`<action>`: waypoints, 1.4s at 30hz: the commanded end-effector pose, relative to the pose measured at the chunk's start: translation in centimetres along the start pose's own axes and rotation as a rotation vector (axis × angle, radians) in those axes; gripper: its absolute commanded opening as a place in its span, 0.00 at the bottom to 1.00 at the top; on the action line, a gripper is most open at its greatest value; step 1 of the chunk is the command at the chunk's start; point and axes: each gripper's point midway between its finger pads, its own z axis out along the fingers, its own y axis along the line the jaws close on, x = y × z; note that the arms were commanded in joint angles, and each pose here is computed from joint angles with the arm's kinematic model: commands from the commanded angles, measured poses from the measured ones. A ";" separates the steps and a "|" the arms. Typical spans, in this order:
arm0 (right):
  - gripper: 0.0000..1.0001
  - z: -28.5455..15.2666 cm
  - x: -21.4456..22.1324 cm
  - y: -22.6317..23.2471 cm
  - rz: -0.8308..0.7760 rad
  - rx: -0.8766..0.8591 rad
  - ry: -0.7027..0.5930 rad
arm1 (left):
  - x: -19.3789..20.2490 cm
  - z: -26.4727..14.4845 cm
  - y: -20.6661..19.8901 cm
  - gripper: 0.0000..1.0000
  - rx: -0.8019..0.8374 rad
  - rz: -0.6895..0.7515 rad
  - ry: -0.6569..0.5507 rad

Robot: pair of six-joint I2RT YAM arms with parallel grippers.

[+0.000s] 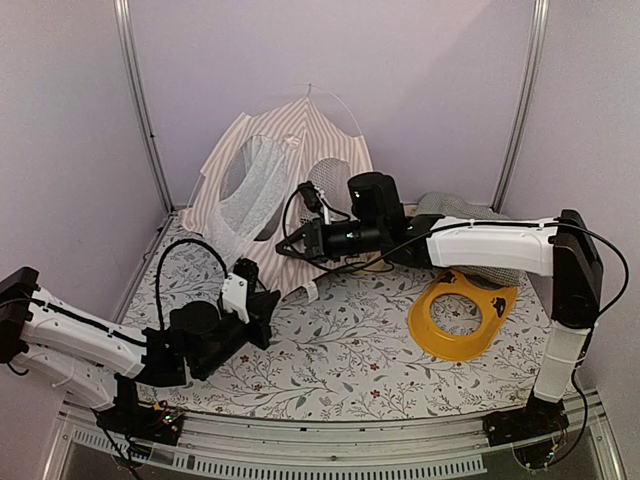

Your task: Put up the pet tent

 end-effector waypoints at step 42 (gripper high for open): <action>0.00 -0.1 -5.2 -0.5 -0.123 0.166 -0.286 | 5.3 -2.7 -2.0 0.00 0.225 0.098 0.201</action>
